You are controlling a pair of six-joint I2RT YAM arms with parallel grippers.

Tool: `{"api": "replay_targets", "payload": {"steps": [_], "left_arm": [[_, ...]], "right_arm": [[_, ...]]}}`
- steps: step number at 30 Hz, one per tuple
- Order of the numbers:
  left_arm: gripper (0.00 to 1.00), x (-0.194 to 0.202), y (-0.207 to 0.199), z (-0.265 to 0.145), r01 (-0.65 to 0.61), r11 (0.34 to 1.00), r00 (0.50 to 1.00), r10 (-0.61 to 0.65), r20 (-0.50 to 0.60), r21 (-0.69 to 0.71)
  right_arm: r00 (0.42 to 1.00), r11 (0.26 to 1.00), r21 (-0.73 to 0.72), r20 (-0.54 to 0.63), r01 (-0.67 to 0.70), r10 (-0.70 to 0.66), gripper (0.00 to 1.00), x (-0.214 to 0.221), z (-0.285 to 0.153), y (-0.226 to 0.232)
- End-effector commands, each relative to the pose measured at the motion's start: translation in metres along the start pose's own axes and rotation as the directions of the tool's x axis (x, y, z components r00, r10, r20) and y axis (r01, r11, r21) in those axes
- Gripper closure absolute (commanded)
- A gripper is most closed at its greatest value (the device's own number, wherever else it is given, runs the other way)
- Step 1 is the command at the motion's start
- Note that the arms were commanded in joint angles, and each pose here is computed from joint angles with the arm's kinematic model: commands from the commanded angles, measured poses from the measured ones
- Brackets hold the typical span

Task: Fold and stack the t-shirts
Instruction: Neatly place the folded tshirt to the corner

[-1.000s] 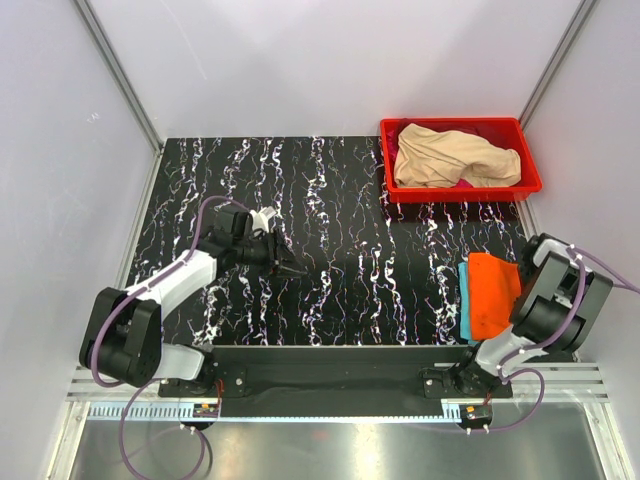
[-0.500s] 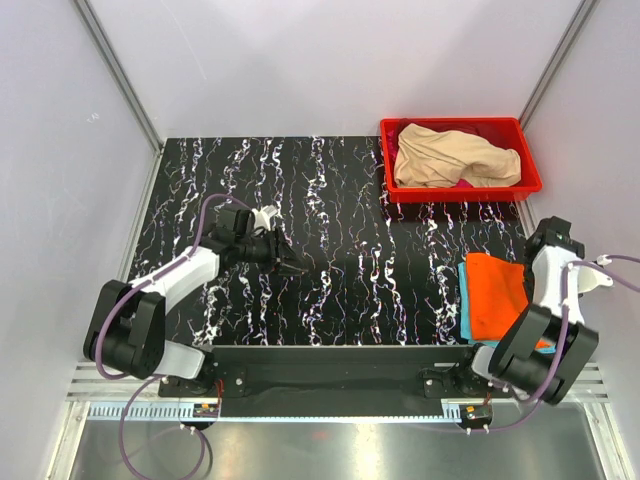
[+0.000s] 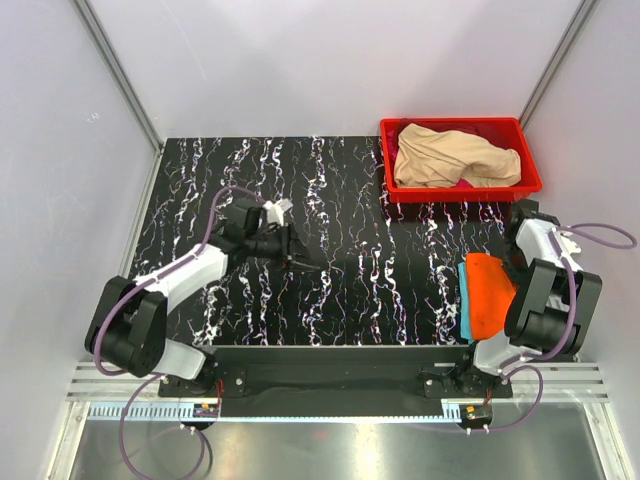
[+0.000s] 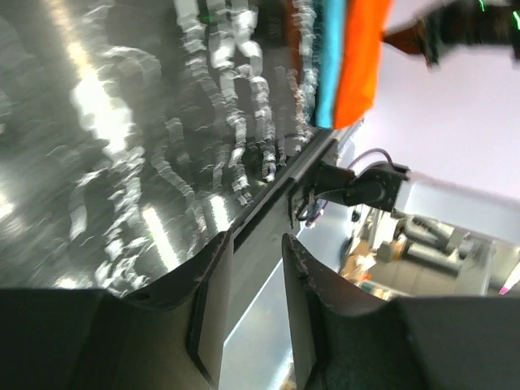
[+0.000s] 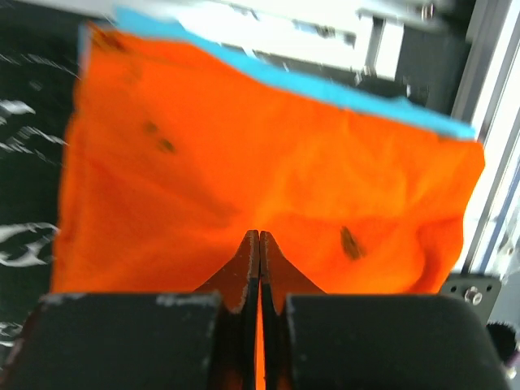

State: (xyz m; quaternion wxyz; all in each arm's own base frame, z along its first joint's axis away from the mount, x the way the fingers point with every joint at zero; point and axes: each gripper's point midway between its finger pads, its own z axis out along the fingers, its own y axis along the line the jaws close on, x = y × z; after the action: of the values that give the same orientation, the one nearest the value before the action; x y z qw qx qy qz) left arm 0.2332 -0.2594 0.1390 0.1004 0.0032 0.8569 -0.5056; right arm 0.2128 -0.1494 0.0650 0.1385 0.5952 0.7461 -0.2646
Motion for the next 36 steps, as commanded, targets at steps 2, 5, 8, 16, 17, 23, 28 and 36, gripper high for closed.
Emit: {"api": "replay_targets", "payload": {"steps": [2,5,8,16,17,23,28,36], "left_arm": [[0.66,-0.029,-0.081,0.030,-0.216,0.957,0.976,0.203,0.083,0.192],[0.71,-0.039,-0.123,0.071,-0.298,0.908,0.954,0.279,0.105,0.295],[0.74,-0.046,-0.160,0.119,-0.324,0.849,0.946,0.293,0.137,0.417],[0.92,-0.036,-0.213,0.241,-0.239,0.749,0.971,0.201,0.132,0.619],[0.93,-0.027,-0.212,0.257,-0.224,0.767,0.974,0.199,0.109,0.601],[0.94,-0.018,-0.211,0.302,-0.248,0.806,0.969,0.203,0.142,0.538],[0.99,-0.018,-0.201,0.333,-0.260,0.848,0.962,0.186,0.202,0.461],[1.00,-0.003,-0.178,0.388,-0.154,0.918,0.981,0.099,0.165,0.367]], "right_arm": [[0.989,0.999,0.019,0.144,0.030,-0.032,1.00,-0.045,-0.003,0.015],[0.986,0.998,0.033,0.161,0.046,-0.050,1.00,-0.051,-0.003,0.018],[0.979,0.996,0.052,0.190,0.069,-0.077,1.00,-0.058,0.001,0.018],[0.949,0.981,0.111,0.258,0.157,-0.181,1.00,-0.082,0.003,0.022],[0.948,0.981,0.109,0.261,0.160,-0.183,1.00,-0.083,0.004,0.021],[0.943,0.977,0.073,0.256,0.201,-0.214,1.00,-0.083,0.012,0.036],[0.955,0.980,0.036,0.224,0.194,-0.197,1.00,-0.073,0.018,0.045],[0.940,0.977,0.003,0.270,0.214,-0.207,1.00,-0.085,0.008,0.046]]}}
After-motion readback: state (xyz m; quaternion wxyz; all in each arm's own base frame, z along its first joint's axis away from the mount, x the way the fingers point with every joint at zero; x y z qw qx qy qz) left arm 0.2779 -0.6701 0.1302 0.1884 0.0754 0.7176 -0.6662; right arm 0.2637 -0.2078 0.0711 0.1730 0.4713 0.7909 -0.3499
